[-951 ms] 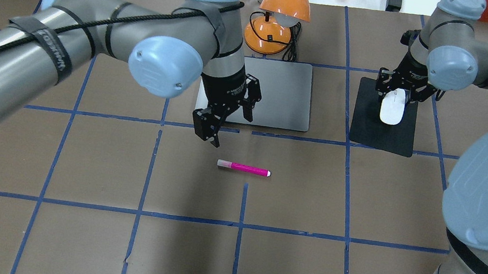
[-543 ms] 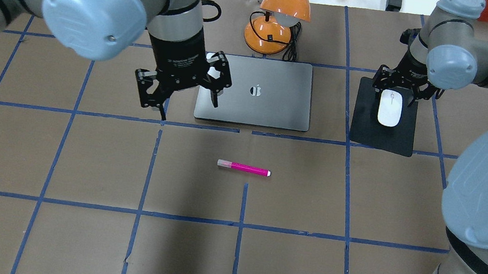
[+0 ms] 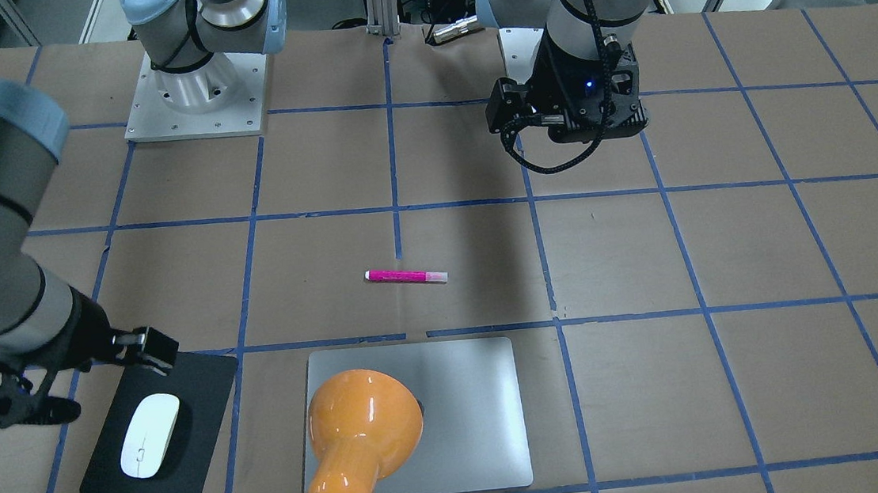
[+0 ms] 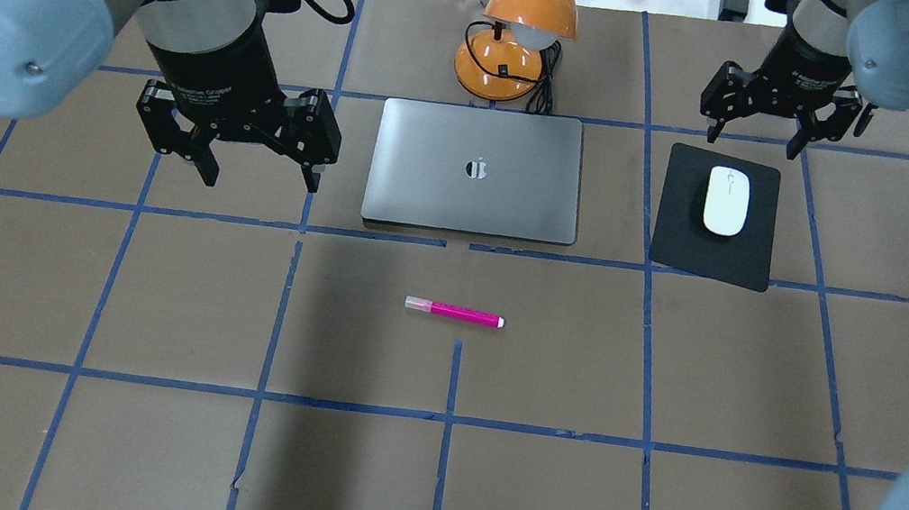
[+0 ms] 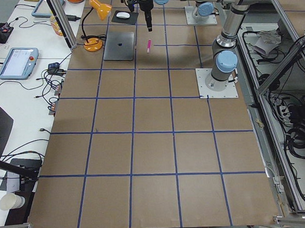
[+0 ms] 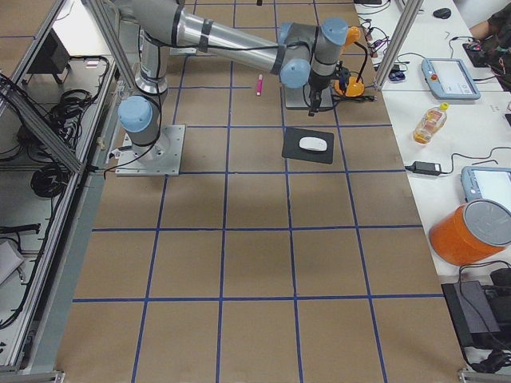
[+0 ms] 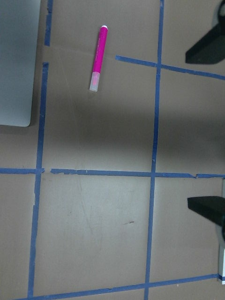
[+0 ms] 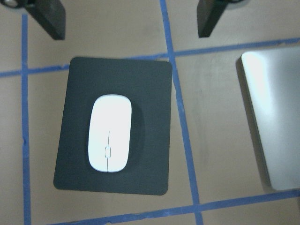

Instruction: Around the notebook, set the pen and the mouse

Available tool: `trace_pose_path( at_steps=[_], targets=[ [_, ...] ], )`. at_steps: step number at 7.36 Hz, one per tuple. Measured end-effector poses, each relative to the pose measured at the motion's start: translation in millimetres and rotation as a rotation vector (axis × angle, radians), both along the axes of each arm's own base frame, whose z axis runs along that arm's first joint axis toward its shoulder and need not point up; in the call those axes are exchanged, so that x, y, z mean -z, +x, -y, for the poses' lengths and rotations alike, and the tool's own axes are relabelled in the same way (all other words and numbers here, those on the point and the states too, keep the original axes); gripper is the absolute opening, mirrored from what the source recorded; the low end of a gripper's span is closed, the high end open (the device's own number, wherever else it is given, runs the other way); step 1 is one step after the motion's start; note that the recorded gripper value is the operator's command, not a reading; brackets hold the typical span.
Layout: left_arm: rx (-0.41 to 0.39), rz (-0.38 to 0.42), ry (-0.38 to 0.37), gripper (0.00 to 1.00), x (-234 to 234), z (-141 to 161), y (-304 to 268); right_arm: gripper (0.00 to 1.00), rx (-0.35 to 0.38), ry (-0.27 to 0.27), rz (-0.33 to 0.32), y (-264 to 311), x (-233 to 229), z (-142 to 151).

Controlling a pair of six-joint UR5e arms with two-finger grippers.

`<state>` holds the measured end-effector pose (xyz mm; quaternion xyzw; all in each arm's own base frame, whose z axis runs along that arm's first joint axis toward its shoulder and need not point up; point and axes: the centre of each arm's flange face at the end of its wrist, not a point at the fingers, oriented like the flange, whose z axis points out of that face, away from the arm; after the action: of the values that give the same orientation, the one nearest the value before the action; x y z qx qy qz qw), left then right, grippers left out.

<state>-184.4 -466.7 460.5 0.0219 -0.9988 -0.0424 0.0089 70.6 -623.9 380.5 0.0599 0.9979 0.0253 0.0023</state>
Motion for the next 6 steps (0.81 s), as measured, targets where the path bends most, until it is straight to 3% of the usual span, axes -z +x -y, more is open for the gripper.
trace_pose_path(
  at_steps=[3, 6],
  targets=[
    [0.001, -0.011, -0.141, 1.00, 1, 15, 18, 1.00, 0.029, 0.012, -0.013, 35, -66, -94],
    [-0.008, -0.012, -0.161, 1.00, -5, 18, 22, 1.00, 0.027, 0.009, -0.010, 39, -74, -129]
  ],
)
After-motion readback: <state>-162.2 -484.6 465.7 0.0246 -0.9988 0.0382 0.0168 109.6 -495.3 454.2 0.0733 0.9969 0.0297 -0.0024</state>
